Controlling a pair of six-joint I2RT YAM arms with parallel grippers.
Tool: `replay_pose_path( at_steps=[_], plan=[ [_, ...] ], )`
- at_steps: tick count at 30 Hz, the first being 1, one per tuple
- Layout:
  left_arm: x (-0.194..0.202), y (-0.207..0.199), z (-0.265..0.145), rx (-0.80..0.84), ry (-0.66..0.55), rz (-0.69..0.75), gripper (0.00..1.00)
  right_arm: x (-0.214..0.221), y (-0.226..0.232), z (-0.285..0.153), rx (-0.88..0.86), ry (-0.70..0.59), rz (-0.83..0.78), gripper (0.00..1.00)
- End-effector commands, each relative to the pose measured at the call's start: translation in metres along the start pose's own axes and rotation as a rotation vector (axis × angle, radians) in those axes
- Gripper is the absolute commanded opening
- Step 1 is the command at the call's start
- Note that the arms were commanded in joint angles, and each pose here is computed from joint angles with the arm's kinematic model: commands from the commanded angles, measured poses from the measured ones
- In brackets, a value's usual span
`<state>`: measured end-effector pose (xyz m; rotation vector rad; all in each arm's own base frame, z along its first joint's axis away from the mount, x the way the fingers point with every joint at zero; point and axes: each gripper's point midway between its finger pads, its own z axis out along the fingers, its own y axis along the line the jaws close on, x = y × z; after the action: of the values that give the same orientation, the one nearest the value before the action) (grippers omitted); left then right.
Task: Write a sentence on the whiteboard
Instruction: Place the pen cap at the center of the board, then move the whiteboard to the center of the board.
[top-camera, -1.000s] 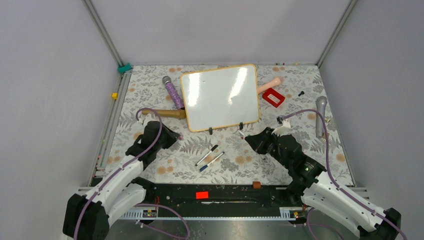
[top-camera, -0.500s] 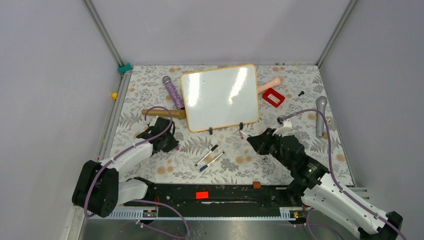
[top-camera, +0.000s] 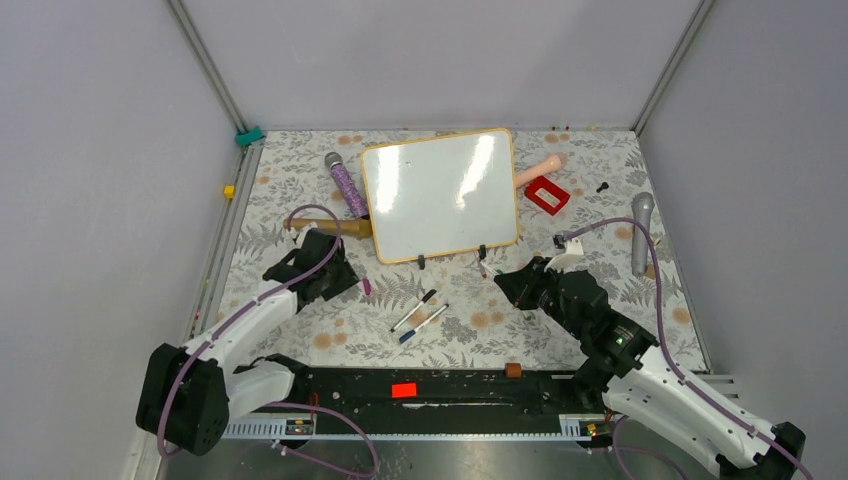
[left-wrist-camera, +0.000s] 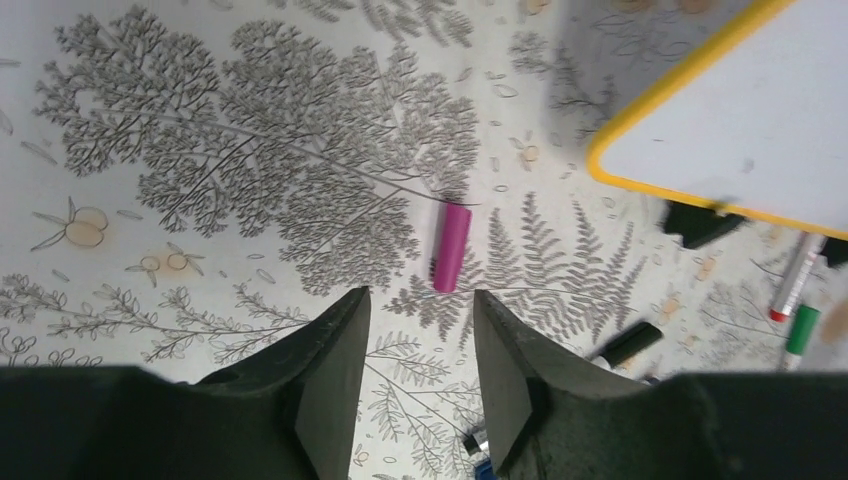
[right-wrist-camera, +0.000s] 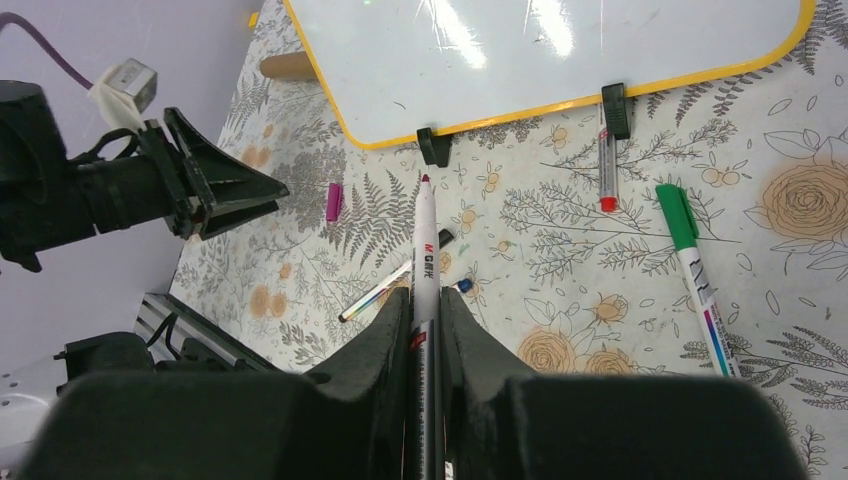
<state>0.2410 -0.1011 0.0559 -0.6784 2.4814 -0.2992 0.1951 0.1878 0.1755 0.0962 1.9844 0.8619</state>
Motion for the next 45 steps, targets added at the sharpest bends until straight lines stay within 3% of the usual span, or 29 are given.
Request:
replay_pose_path(
  at_steps=[1, 6, 9, 10, 13, 16, 18, 23, 26, 31, 36, 42, 45],
  plan=[
    [-0.018, -0.034, -0.021, 0.186, -0.065, 0.032, 0.45, -0.026, 0.013, -0.005, -0.019, -0.070, -0.020, 0.00],
    [-0.017, -0.081, -0.041, 0.500, -0.092, 0.118, 0.65, -0.021, 0.008, -0.003, 0.037, -0.007, -0.064, 0.00],
    [-0.025, -0.082, -0.048, 0.524, -0.156, 0.125, 0.97, -0.016, 0.003, -0.005, 0.090, 0.068, -0.119, 0.00],
    [-0.029, -0.082, -0.050, 0.530, -0.186, 0.130, 0.98, -0.017, 0.002, -0.007, 0.102, 0.083, -0.139, 0.00],
    [-0.038, -0.081, -0.055, 0.549, -0.269, 0.156, 0.99, -0.025, -0.008, -0.013, 0.175, 0.091, -0.203, 0.00],
    [-0.048, -0.086, -0.059, 0.581, -0.348, 0.200, 0.99, -0.055, -0.042, -0.029, 0.435, 0.037, -0.278, 0.00],
    [-0.055, -0.085, -0.059, 0.575, -0.388, 0.214, 0.99, -0.075, -0.051, -0.035, 0.513, -0.015, -0.306, 0.00],
    [-0.070, -0.088, -0.051, 0.584, -0.461, 0.241, 0.99, -0.109, -0.089, -0.028, 0.662, -0.029, -0.180, 0.00],
    [-0.088, -0.090, -0.038, 0.603, -0.481, 0.184, 0.99, -0.120, -0.101, -0.009, 0.678, -0.032, -0.097, 0.00],
    [-0.110, -0.109, -0.021, 0.641, -0.497, 0.204, 0.98, -0.149, -0.102, 0.025, 0.657, -0.086, -0.102, 0.00],
    [-0.126, -0.122, -0.022, 0.711, -0.557, 0.283, 0.97, -0.158, -0.115, 0.069, 0.617, 0.079, -0.068, 0.00],
    [-0.125, -0.123, -0.017, 0.733, -0.601, 0.349, 0.97, -0.177, -0.143, 0.102, 0.604, 0.144, -0.067, 0.00],
    [-0.120, -0.129, -0.014, 0.792, -0.598, 0.354, 0.92, -0.175, -0.153, 0.127, 0.565, 0.214, -0.025, 0.00]
  ],
)
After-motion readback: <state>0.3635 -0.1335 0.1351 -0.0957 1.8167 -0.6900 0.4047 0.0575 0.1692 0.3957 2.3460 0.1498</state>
